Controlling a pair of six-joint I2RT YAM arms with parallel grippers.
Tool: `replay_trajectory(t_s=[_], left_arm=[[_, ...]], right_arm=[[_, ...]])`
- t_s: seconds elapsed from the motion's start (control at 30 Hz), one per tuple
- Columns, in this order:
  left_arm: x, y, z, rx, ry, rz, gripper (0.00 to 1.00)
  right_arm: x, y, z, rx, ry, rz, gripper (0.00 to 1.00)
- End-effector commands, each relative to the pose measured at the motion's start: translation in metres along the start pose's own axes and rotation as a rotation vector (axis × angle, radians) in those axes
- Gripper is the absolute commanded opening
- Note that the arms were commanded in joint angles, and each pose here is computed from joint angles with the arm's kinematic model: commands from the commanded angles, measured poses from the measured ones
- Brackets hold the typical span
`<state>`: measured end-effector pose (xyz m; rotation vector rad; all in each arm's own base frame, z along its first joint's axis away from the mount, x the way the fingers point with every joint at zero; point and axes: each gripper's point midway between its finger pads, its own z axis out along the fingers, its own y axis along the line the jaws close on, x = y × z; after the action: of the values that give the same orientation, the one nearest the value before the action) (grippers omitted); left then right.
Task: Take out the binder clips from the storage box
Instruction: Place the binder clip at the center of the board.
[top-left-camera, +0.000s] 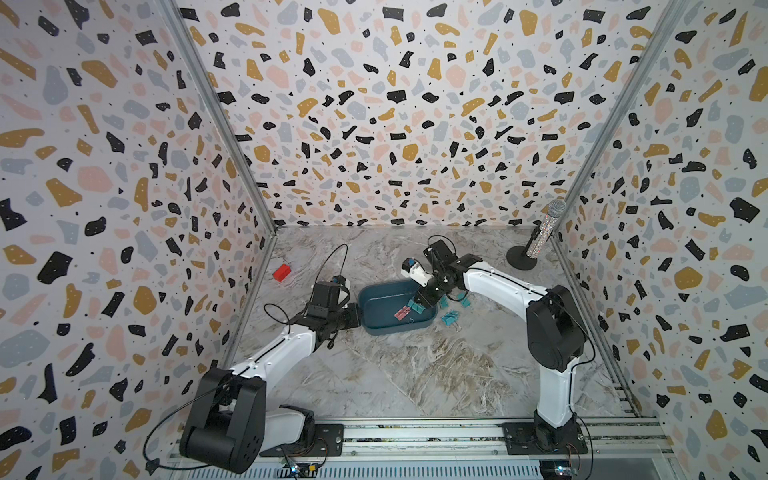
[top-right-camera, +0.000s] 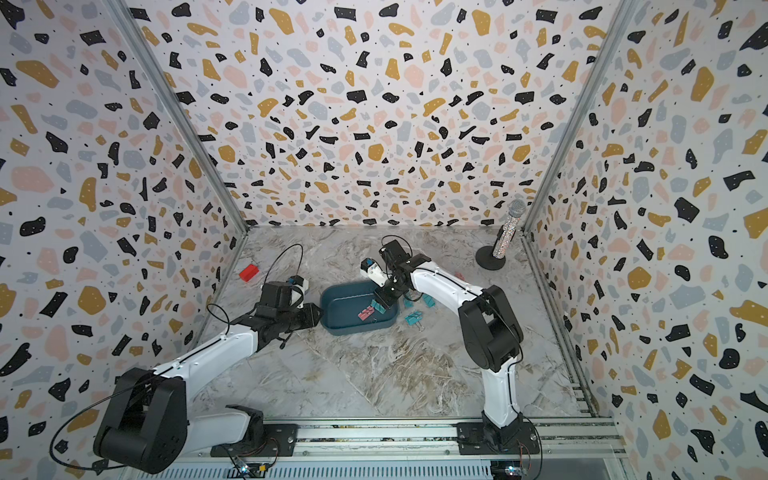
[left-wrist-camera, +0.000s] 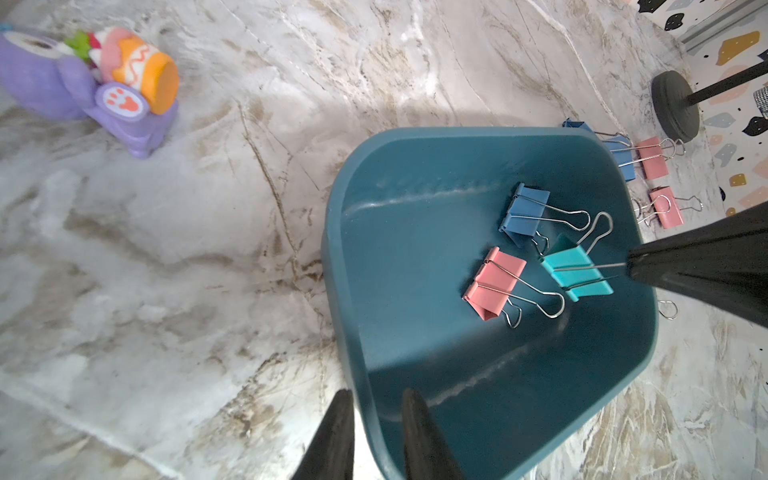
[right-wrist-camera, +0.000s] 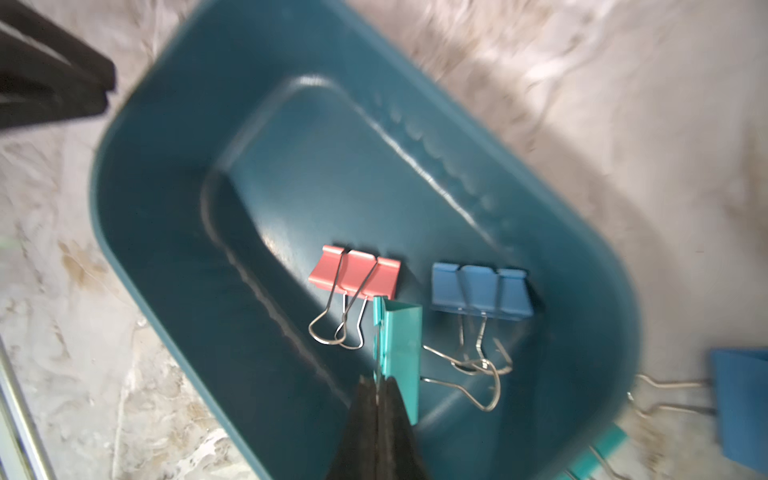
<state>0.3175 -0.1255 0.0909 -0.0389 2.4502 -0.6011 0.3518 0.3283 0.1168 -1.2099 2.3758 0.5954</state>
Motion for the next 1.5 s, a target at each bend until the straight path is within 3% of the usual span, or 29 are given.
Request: replay_trajectory(t_s=[0.0, 0.33, 0.73, 1.13, 1.47], left_arm=[[0.000, 0.000, 0.000, 0.000, -0.007, 0.012, 0.25], [0.002, 0.003, 0.001, -0.017, 0.002, 0.014, 0.25], [0.004, 0.007, 0.005, -0.035, 0.017, 0.013, 0.24], [0.004, 0.010, 0.009, -0.048, 0.026, 0.017, 0.23], [0.004, 0.011, 0.010, -0.054, 0.029, 0.019, 0.23]], right_arm=[[-0.030, 0.004, -0.045, 0.018, -0.140, 0.012, 0.00], [-0.032, -0.025, -0.097, 0.110, -0.295, 0.157, 0.00], [0.028, -0.064, -0.143, 0.197, -0.409, 0.430, 0.00], [0.082, -0.072, -0.135, 0.150, -0.389, 0.625, 0.00], [0.106, -0.070, -0.115, 0.099, -0.347, 0.685, 0.00]])
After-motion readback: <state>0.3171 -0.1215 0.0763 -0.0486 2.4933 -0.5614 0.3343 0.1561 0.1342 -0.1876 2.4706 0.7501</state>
